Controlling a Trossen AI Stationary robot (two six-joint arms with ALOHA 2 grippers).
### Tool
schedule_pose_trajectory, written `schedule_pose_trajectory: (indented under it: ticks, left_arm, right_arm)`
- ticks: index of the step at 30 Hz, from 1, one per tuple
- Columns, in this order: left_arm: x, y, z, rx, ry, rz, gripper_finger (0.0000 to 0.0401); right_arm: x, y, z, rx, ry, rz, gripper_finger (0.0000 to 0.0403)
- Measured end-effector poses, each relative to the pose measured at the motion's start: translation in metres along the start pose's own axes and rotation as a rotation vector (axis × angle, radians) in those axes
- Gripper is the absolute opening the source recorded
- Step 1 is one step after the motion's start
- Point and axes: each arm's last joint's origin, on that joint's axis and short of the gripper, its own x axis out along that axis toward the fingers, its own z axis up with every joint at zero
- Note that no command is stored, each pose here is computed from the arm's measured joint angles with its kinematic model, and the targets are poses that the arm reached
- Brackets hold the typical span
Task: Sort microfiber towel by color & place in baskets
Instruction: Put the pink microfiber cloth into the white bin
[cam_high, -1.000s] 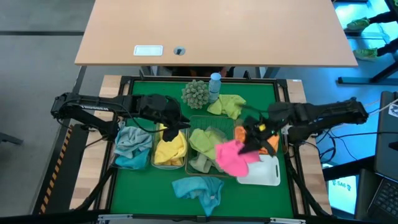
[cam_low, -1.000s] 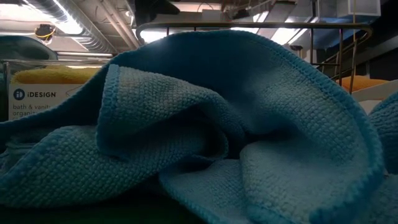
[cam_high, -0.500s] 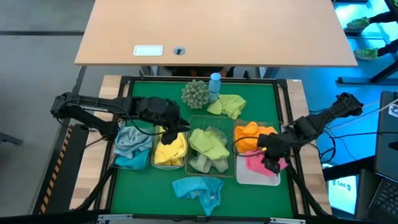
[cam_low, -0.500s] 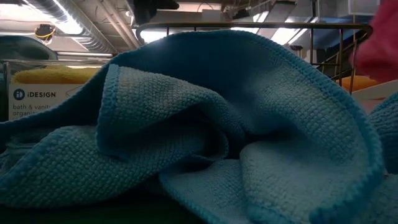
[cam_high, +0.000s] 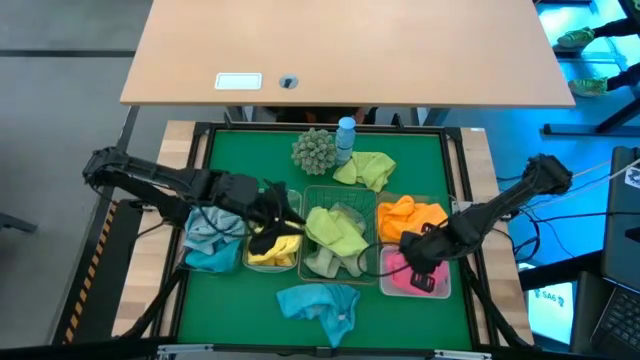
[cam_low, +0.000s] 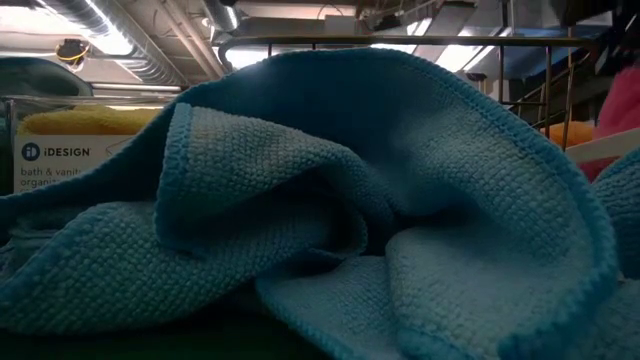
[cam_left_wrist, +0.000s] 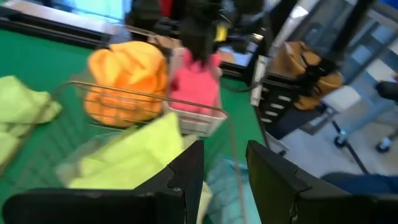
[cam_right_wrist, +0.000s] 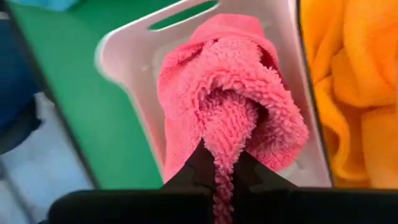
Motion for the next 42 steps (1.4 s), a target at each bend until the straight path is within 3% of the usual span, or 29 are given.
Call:
schedule_pose_trajectory:
  ticks: [14,21,30,36,42]
  left_arm:
    - [0.02,-0.07,-0.046,0.09,0.157,-0.156,0.0115]
    - [0.039,-0.097,-0.082,0.093,0.271,-0.156,0.0115]
    - [0.06,-0.113,-0.119,0.068,0.352,-0.075,0.0115]
    - [0.076,-0.115,-0.139,0.091,0.404,-0.029,0.0115]
    - [0.087,-0.11,-0.15,0.008,0.447,0.015,0.0115]
  right_arm:
    - [0.034,0.006,0.009,-0.013,0.073,-0.122,0.0038]
    - [0.034,0.007,0.009,-0.006,0.1,-0.102,0.0113]
    - [0.034,0.007,0.009,-0.004,0.106,-0.097,0.0217]
    - [0.034,0.007,0.009,-0.004,0.105,-0.096,0.0234]
    - [0.034,0.007,0.009,-0.004,0.105,-0.096,0.0233]
